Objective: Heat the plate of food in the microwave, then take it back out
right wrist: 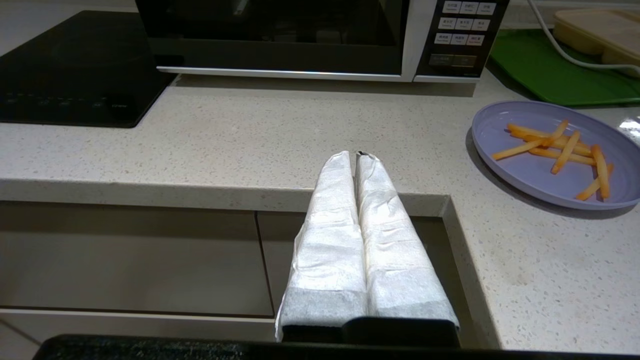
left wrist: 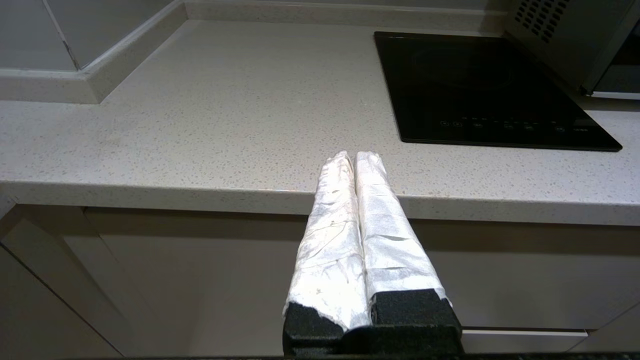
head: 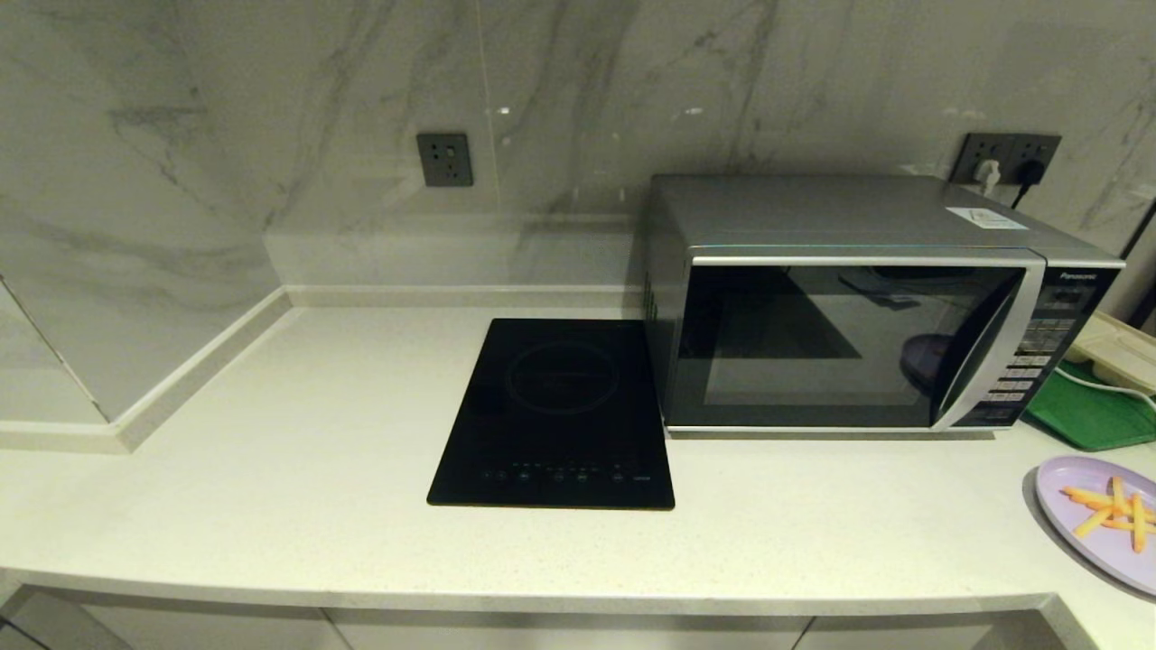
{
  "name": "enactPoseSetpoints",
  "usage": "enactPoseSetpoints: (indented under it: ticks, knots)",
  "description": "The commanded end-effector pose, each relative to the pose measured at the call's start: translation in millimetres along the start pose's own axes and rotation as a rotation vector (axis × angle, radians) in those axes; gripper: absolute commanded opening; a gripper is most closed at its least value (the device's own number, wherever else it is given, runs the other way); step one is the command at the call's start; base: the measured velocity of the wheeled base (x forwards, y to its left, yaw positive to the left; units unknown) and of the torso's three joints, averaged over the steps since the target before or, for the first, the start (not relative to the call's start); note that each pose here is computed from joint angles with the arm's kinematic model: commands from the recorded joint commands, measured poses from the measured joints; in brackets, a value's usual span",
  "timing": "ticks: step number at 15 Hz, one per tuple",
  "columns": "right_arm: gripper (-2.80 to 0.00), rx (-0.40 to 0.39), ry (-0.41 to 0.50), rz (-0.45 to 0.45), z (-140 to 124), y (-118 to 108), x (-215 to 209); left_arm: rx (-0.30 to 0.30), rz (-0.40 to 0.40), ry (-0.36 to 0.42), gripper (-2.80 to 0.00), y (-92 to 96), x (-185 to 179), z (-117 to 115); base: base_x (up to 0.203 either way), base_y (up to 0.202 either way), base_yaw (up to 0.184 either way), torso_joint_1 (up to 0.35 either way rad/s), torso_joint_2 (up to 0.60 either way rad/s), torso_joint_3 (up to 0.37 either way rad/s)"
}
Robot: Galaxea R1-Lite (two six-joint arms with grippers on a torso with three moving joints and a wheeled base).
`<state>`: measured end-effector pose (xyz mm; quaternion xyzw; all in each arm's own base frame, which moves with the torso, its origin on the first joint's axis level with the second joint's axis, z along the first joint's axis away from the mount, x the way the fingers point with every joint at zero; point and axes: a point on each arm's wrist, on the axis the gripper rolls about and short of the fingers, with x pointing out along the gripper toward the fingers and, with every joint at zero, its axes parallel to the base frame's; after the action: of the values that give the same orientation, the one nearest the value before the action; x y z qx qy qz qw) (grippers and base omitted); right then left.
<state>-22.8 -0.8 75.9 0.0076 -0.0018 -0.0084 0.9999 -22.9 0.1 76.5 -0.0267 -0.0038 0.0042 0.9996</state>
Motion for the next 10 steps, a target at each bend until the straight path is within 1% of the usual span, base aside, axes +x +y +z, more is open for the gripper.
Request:
enactPoseSetpoints:
  ticks: [1, 3, 4, 5, 10]
  knots:
    - [-2.80, 0.002, 0.002, -0.003, -0.3, -0.1, 0.2, -0.002, 0.001, 0.000, -2.80, 0.0, 0.0, 0.0, 0.000, 0.000, 0.000, 0.000, 0.00, 0.000]
    - [-2.80, 0.013, 0.000, -0.006, 0.1, -0.1, 0.1, -0.001, 0.001, 0.000, -2.80, 0.0, 0.0, 0.0, 0.000, 0.000, 0.000, 0.000, 0.00, 0.000]
    - [-2.80, 0.038, 0.000, -0.012, -0.2, -0.3, 0.2, -0.001, 0.001, 0.000, -2.80, 0.0, 0.0, 0.0, 0.000, 0.000, 0.000, 0.000, 0.00, 0.000]
    - [-2.80, 0.047, -0.002, -0.014, 0.0, -0.3, 0.2, -0.002, 0.001, 0.000, -2.80, 0.0, 0.0, 0.0, 0.000, 0.000, 0.000, 0.000, 0.00, 0.000]
    - [-2.80, 0.065, -0.005, -0.021, 0.5, -0.5, 0.1, 0.000, 0.001, -0.002, -2.80, 0.0, 0.0, 0.1, 0.000, 0.000, 0.000, 0.000, 0.00, 0.000]
